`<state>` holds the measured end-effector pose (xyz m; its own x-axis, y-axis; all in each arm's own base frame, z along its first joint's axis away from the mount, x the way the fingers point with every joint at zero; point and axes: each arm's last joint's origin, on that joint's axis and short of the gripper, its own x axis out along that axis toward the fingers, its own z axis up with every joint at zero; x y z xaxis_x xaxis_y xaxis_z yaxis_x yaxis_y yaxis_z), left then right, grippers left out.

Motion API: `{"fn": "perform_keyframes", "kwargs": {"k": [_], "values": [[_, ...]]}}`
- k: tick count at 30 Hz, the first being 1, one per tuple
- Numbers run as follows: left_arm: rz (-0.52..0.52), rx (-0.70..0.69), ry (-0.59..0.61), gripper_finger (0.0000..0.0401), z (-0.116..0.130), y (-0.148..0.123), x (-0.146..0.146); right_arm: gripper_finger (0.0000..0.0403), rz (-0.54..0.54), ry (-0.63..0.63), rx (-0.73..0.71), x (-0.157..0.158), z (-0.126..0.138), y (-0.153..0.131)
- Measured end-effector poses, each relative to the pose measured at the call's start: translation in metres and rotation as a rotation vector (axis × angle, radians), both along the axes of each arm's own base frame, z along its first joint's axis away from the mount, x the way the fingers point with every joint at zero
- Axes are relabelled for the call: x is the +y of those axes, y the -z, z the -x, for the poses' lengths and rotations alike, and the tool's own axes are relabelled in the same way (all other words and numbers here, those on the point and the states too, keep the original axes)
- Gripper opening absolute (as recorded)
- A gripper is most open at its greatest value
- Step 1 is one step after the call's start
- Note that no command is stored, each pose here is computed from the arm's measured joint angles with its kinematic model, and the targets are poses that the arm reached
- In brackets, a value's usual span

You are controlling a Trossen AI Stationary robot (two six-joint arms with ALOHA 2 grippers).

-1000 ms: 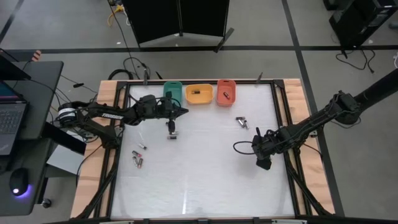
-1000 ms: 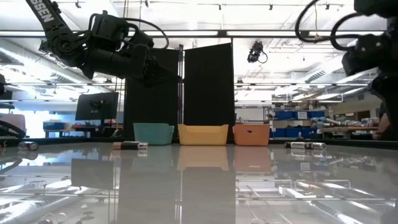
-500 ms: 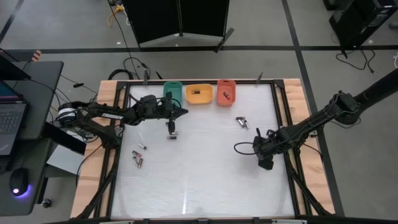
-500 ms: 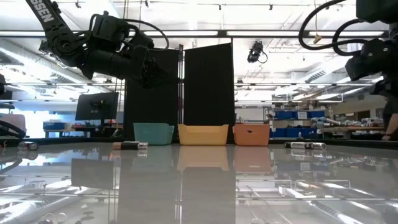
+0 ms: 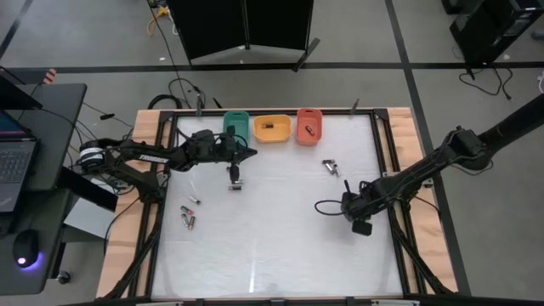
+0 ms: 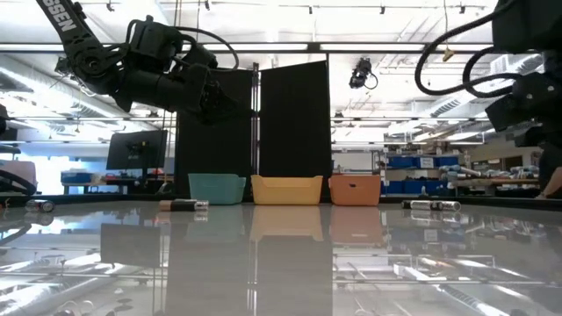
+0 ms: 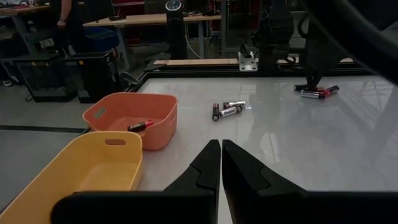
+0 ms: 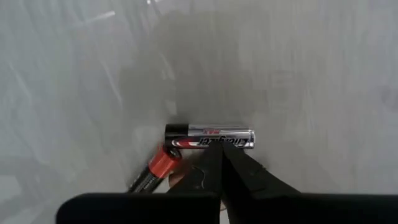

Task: Sort batteries
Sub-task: Put the silver battery into the green bin

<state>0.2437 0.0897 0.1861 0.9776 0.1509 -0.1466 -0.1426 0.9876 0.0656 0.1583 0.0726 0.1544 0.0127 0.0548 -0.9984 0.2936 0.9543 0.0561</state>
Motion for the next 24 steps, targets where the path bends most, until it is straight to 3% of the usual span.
{"fn": "perform_keyframes", "kwargs": {"k": [20, 24], "values": [[0.0, -0.001, 0.0, 0.0023, 0.0, 0.0, 0.0, 0.0035, -0.035, 0.044, -0.141, -0.004, -0.018, -0.013], [0.0, -0.001, 0.0, 0.0023, 0.0, 0.0, 0.0, 0.0039, -0.05, 0.154, -0.173, -0.006, -0.027, -0.027]]}}
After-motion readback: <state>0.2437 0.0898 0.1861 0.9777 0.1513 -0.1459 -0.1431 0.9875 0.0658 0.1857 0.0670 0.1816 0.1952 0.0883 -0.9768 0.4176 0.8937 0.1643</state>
